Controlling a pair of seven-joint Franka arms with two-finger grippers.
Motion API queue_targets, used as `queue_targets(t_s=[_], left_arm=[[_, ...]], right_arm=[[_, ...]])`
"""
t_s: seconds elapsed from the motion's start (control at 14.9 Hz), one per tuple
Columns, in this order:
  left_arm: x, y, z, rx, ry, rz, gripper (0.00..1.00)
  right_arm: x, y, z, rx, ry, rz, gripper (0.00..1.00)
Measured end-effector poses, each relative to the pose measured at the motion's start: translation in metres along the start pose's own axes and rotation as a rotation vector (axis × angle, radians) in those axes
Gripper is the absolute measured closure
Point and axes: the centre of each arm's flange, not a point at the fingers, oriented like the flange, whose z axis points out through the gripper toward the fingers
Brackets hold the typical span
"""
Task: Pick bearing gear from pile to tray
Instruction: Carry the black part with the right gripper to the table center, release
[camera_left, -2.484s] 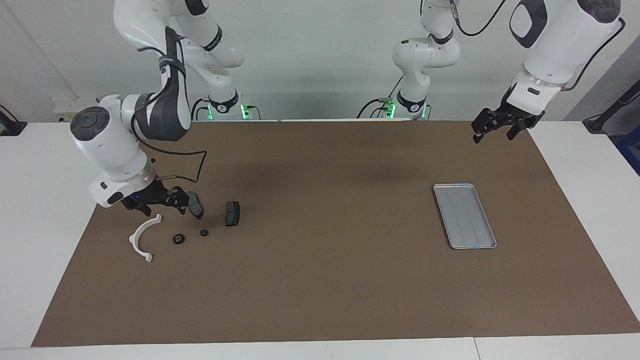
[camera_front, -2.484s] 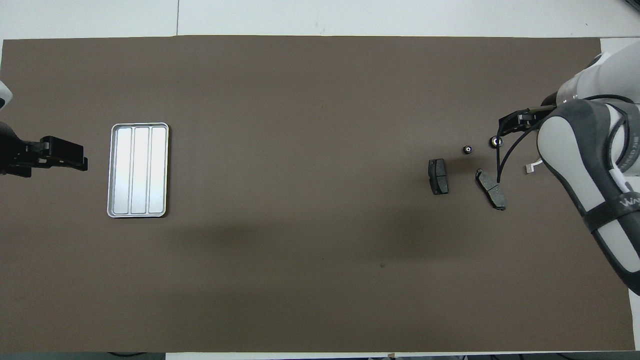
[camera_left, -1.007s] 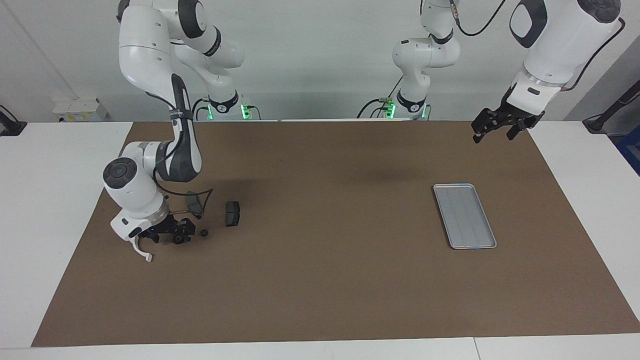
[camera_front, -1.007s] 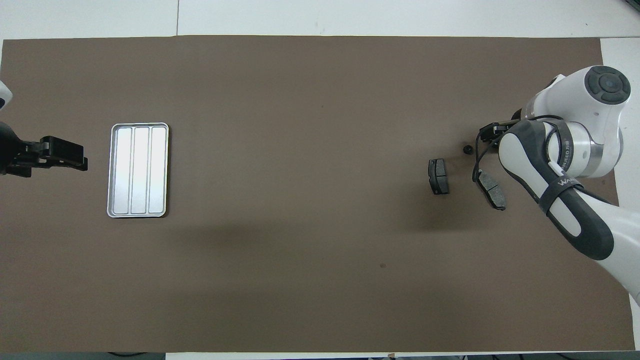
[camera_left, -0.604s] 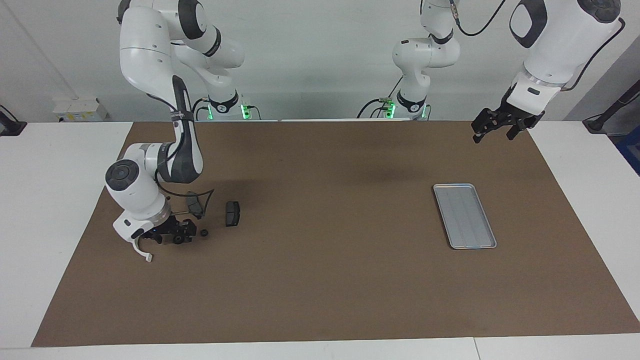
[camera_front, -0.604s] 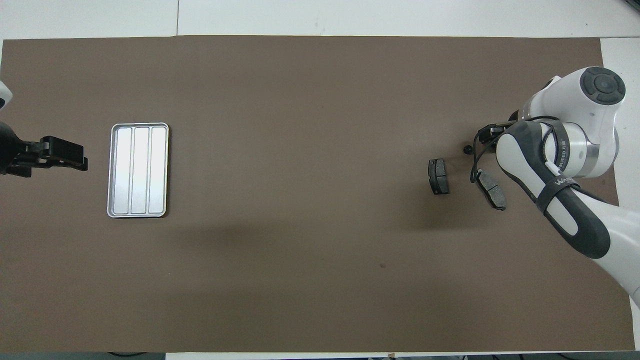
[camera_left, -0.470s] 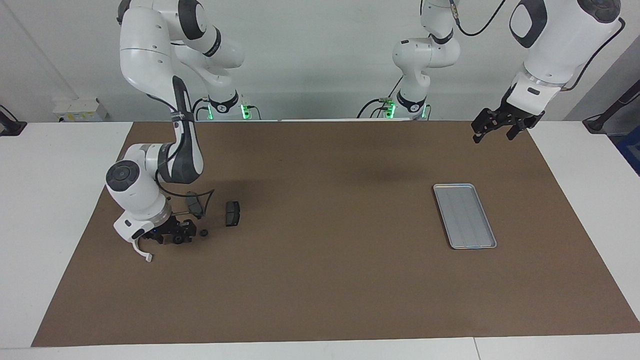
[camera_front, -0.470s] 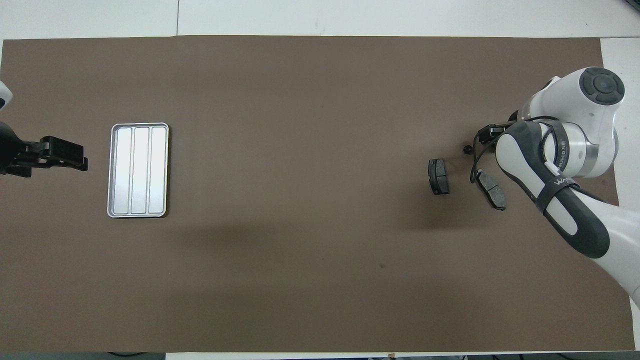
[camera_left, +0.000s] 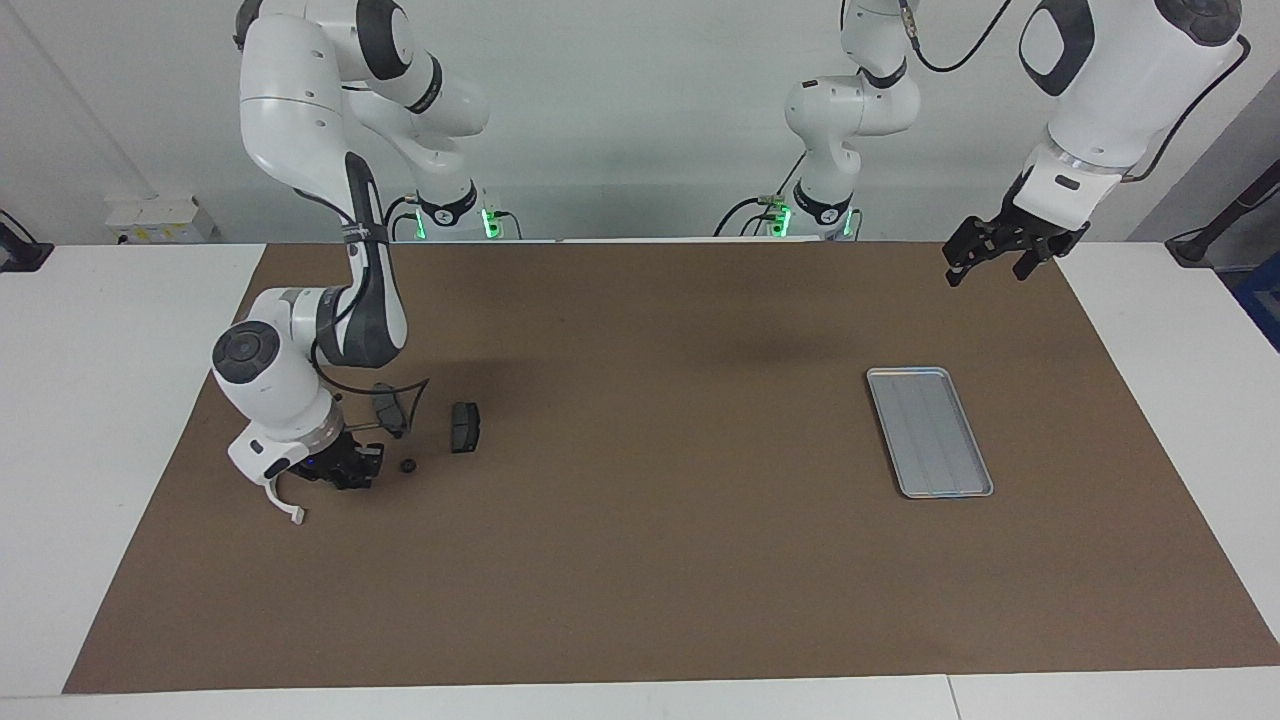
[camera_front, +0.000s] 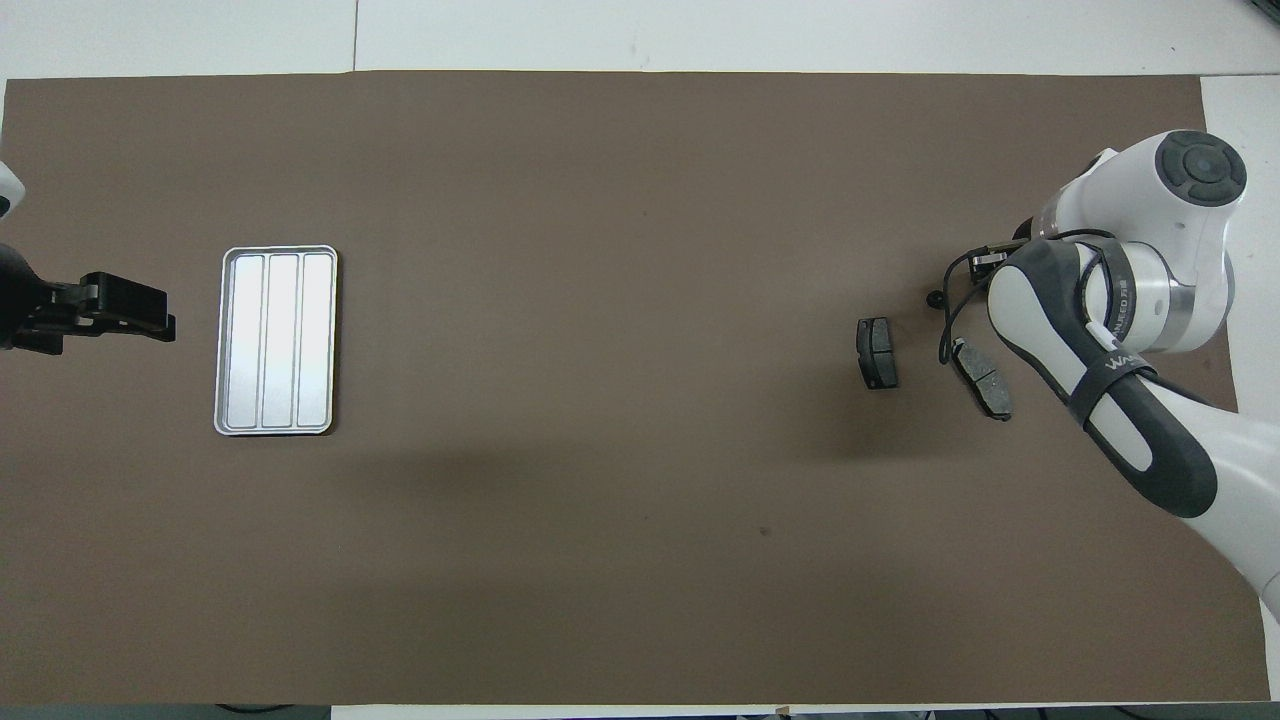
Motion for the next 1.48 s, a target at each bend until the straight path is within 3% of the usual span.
queue_targets(t_s=[0.34,0.47,0.94,1.48], left_arm=[[0.0,0.0,0.0,0.0,0.0,0.0,0.0],[0.0,0.0,0.0,0.0,0.0,0.0,0.0],[0.0,0.0,0.0,0.0,0.0,0.0,0.0],[0.0,0.0,0.0,0.0,0.0,0.0,0.0]], right_arm=[[0.018,-0.091,-0.131,-0.009,0.004,0.079,0.65],[0.015,-0.153,-0.156,-0.004,0.026,0.147,0.65],[-0.035,-0.35,-0.15,0.017,0.034,0.255,0.65],[-0.072,-0.439,-0.071,0.051,0.048,0.29,0.65]])
